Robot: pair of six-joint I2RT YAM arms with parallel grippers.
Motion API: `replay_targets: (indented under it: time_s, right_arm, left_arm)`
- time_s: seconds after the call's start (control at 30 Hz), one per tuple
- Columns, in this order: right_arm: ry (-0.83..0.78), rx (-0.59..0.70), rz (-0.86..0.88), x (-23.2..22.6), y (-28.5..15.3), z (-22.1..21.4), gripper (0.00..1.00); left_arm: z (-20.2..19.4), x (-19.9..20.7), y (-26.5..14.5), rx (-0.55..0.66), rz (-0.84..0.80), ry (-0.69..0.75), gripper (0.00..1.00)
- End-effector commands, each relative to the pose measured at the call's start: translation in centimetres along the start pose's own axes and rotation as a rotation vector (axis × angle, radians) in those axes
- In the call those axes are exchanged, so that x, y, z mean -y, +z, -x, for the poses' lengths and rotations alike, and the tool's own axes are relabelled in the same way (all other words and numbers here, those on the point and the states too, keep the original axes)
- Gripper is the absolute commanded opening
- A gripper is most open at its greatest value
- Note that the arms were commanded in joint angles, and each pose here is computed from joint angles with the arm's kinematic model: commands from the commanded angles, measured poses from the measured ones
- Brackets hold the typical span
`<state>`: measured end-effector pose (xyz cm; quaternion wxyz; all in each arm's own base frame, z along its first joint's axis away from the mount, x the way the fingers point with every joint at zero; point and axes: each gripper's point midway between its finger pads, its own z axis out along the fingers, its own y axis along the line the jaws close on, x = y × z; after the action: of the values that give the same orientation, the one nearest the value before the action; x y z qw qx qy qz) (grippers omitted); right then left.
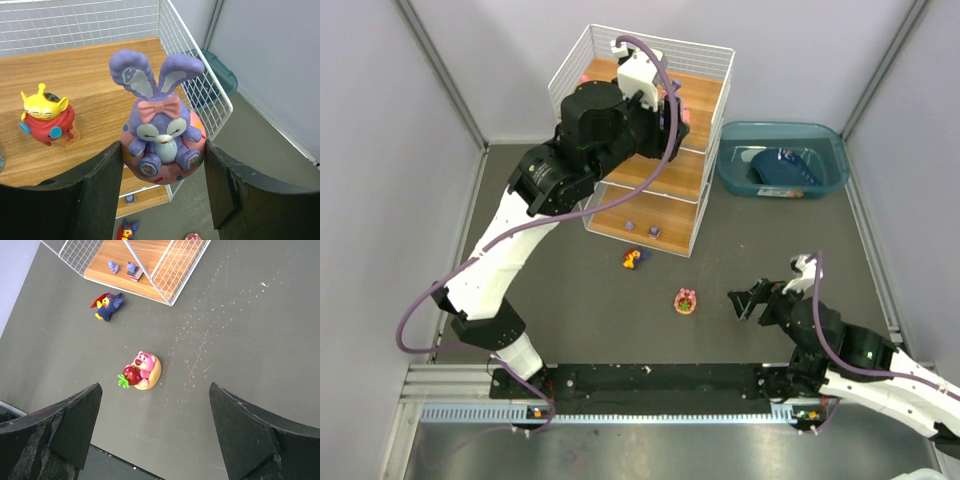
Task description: Place and organize the plastic toys onto the shelf
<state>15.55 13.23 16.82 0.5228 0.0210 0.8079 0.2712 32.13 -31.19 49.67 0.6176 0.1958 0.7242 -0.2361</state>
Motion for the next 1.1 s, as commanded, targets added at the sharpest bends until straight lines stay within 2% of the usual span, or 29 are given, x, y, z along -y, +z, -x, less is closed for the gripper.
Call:
replay_targets:
  time_s: [0.0,0.1,0.2,0.23,0.27,0.3,0.33,0.4,0.43,0.47,0.5,0.53,0.67,0.9,1.07]
  right_arm:
    - [0.046,0.067,0.013,-0.7,-1.0,2.8,0.89]
    - [0.04,0.074,0.027,-1.0,-1.3,3.4,0.89]
    - [0.022,0.103,0.067,-2.0,-2.3,5.4,0.89]
    - [0.017,0.13,0.09,-2.5,-3.2,6.9,0.89]
    - [0.016,0.141,0.101,-2.9,-3.6,7.7,0.89]
    - [0.032,0.164,0.129,-3.6,-4.5,9.4,0.89]
    - [0.027,0.175,0.143,-4.0,-5.0,10.2,0.89]
    - [0.045,0.186,0.197,-5.6,-6.2,12.1,0.89]
    - [0.055,0.188,0.213,-6.1,-6.6,12.7,0.89]
    - [0.062,0.18,0.236,-6.7,-6.8,13.0,0.89]
    - [0.077,0.173,0.253,-7.6,-7.0,13.6,0.89]
    - [0.084,0.168,0.266,-8.1,-7.0,13.9,0.89]
    - [0.117,0.13,0.37,-11.5,-6.8,14.1,0.88]
    - [0.188,0.124,0.451,-14.4,-5.4,13.8,0.88]
    - [0.194,0.097,0.505,-15.8,-5.3,13.6,0.88]
  left_arm:
    - [3.3,1.0,-0.7,0.105,-0.055,-0.022,0.0]
    - [3.0,1.7,-1.1,0.098,-0.104,-0.008,0.0]
    - [1.7,3.9,-2.8,0.109,-0.259,0.045,0.0]
    - [-0.8,4.8,-4.3,0.083,-0.344,0.061,0.0]
    - [-0.2,5.4,-5.0,0.15,-0.385,0.079,0.0]
    - [-0.9,5.8,-5.8,0.166,-0.418,0.086,0.0]
    - [-3.5,6.2,-7.3,0.139,-0.472,0.101,0.0]
    - [-4.9,7.0,-8.8,0.174,-0.541,0.119,0.0]
    - [-7.5,7.1,-9.8,0.152,-0.566,0.12,0.0]
    - [-8.3,7.6,-10.6,0.161,-0.606,0.121,0.0]
    - [-7.4,7.8,-12.4,0.23,-0.631,0.119,0.0]
    - [-10.1,8.0,-12.1,0.188,-0.646,0.097,0.0]
    - [-12.7,9.3,-13.6,0.174,-0.723,0.069,0.0]
    - [-14.3,13.5,-13.8,0.158,-0.796,0.103,0.0]
    - [-15.4,14.5,-12.6,0.127,-0.782,0.122,0.0]
